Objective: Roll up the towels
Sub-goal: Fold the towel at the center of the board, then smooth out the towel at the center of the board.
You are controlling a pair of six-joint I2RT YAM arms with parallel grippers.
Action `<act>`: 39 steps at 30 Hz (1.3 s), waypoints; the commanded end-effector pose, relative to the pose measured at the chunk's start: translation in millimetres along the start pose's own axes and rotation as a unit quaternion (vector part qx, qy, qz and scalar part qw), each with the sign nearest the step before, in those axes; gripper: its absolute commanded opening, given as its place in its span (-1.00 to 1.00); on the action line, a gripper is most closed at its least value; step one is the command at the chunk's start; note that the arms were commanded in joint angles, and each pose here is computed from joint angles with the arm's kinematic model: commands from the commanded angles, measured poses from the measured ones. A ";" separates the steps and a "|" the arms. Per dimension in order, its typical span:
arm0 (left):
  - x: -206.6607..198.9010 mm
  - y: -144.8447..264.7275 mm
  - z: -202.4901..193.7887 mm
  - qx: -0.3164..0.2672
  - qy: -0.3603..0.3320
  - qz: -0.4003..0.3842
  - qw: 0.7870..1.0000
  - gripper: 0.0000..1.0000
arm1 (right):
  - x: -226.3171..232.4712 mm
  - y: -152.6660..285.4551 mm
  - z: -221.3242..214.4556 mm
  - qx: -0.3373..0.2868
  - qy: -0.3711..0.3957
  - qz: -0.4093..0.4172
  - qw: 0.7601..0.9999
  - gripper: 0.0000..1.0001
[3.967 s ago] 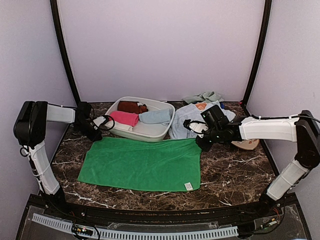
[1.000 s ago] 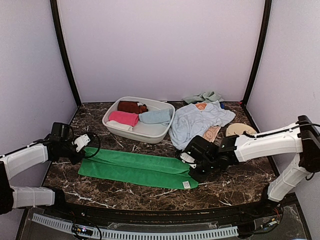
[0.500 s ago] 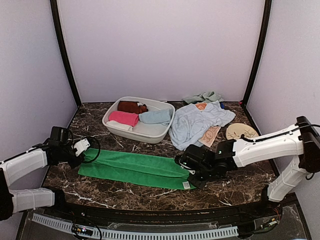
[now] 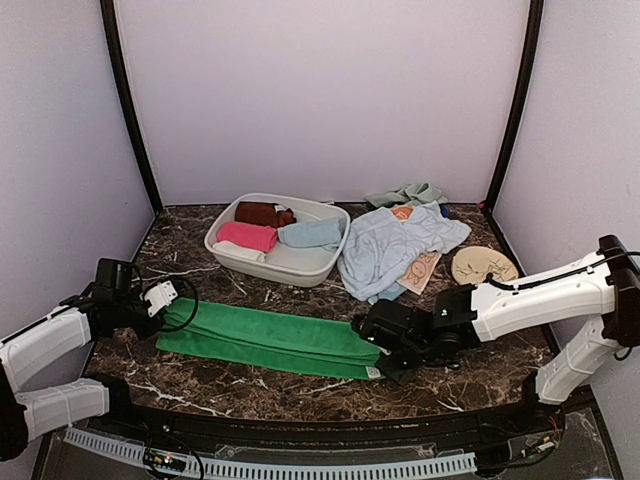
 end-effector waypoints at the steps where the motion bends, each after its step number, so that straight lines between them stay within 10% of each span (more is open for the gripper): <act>1: -7.8 2.5 -9.4 0.021 -0.022 -0.022 0.999 -0.99 | 2.2 -1.1 -2.9 0.018 -0.003 -0.019 1.000 -0.99; 13: -18.8 24.4 -18.4 0.061 -0.052 -0.083 0.993 -0.33 | 20.9 15.8 -13.9 0.002 -0.004 -0.012 1.000 -0.22; 25: -5.8 39.0 -0.3 0.054 -0.048 -0.092 0.993 -0.36 | -17.3 74.8 -4.0 -0.152 -0.112 0.007 0.982 -0.22; 39: 10.6 -38.9 21.4 0.077 0.034 -0.121 0.989 -0.38 | 15.0 -3.3 1.6 -0.101 -0.133 0.098 0.981 -0.34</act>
Point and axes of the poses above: each gripper's point midway between its finger pads, its own y axis back along the fingers, its own x axis along the line the jaws close on, z = x × y, the point moved 10 cm from there along y, back along the fingers, and after that the axes turned 9 degrees about y, right-handed, at the moved point
